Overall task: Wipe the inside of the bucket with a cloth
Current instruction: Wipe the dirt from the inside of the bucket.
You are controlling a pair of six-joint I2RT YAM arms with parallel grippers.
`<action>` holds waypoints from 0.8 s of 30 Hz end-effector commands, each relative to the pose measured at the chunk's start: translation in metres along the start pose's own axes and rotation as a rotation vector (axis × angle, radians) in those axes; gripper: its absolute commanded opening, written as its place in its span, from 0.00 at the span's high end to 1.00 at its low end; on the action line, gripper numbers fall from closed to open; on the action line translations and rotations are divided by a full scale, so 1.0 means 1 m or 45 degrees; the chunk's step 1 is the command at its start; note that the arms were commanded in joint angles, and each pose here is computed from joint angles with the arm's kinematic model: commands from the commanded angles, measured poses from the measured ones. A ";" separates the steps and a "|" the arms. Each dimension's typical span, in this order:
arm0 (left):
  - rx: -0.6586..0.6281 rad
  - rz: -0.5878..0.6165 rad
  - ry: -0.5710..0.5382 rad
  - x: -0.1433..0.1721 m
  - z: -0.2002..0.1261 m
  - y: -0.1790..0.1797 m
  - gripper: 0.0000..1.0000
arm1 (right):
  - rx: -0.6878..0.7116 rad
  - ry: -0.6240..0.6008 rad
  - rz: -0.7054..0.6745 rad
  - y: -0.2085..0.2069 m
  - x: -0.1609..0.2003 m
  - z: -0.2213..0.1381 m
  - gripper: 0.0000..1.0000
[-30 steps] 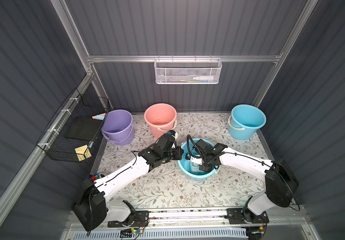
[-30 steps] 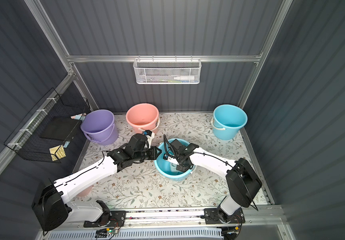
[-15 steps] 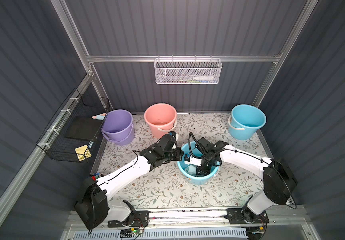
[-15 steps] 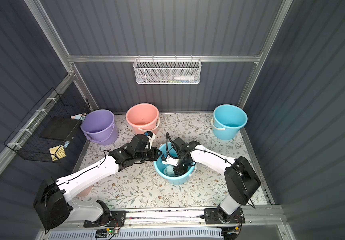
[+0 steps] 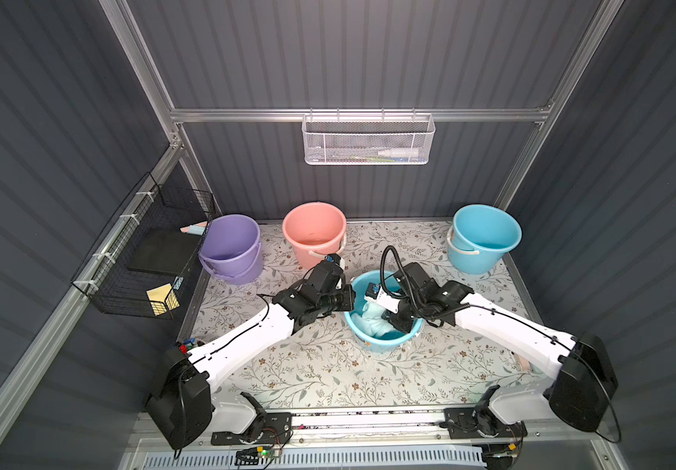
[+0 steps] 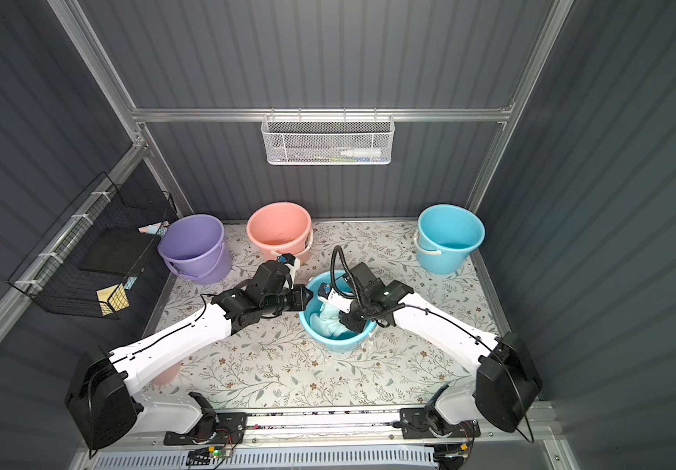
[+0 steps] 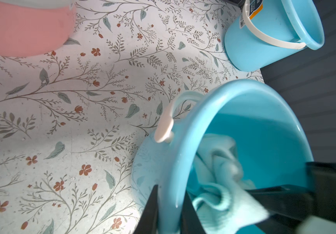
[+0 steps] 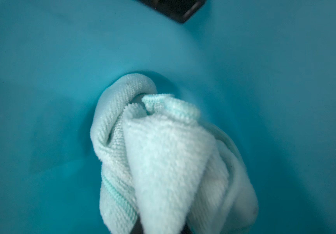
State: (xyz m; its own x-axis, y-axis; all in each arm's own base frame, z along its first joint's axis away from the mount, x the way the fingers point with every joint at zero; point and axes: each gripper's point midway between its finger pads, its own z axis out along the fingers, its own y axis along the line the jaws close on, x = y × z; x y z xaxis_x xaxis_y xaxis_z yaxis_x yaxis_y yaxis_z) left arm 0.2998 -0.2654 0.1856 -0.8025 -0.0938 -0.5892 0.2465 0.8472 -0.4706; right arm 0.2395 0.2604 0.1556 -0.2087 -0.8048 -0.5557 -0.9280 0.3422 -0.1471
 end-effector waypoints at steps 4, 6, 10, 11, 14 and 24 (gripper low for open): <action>0.031 0.017 -0.090 -0.025 -0.008 -0.011 1.00 | 0.325 -0.087 -0.355 -0.031 -0.017 -0.039 1.00; 0.033 0.022 -0.086 -0.024 -0.007 -0.011 1.00 | 0.422 -0.140 -0.471 -0.038 -0.028 -0.055 1.00; 0.039 0.029 -0.071 -0.021 -0.006 -0.012 1.00 | 0.565 -0.185 -0.731 -0.047 -0.044 -0.066 1.00; 0.045 0.032 -0.069 -0.021 -0.006 -0.012 1.00 | 0.603 -0.198 -0.759 -0.051 -0.049 -0.068 1.00; 0.057 0.035 -0.066 -0.021 -0.007 -0.014 1.00 | 0.644 -0.200 -0.868 -0.057 -0.061 -0.070 1.00; 0.079 0.031 -0.053 -0.017 -0.009 -0.015 1.00 | 0.705 -0.118 -0.994 -0.079 -0.075 -0.025 1.00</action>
State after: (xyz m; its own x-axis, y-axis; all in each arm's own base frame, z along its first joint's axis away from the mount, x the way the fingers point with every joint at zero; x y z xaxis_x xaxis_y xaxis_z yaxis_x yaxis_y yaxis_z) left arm 0.3003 -0.2673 0.1892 -0.7985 -0.0866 -0.5957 0.2615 0.8414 -0.4729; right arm 0.3075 0.2738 0.2127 0.4241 -0.8729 -0.2413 -0.5931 -0.0663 -0.8024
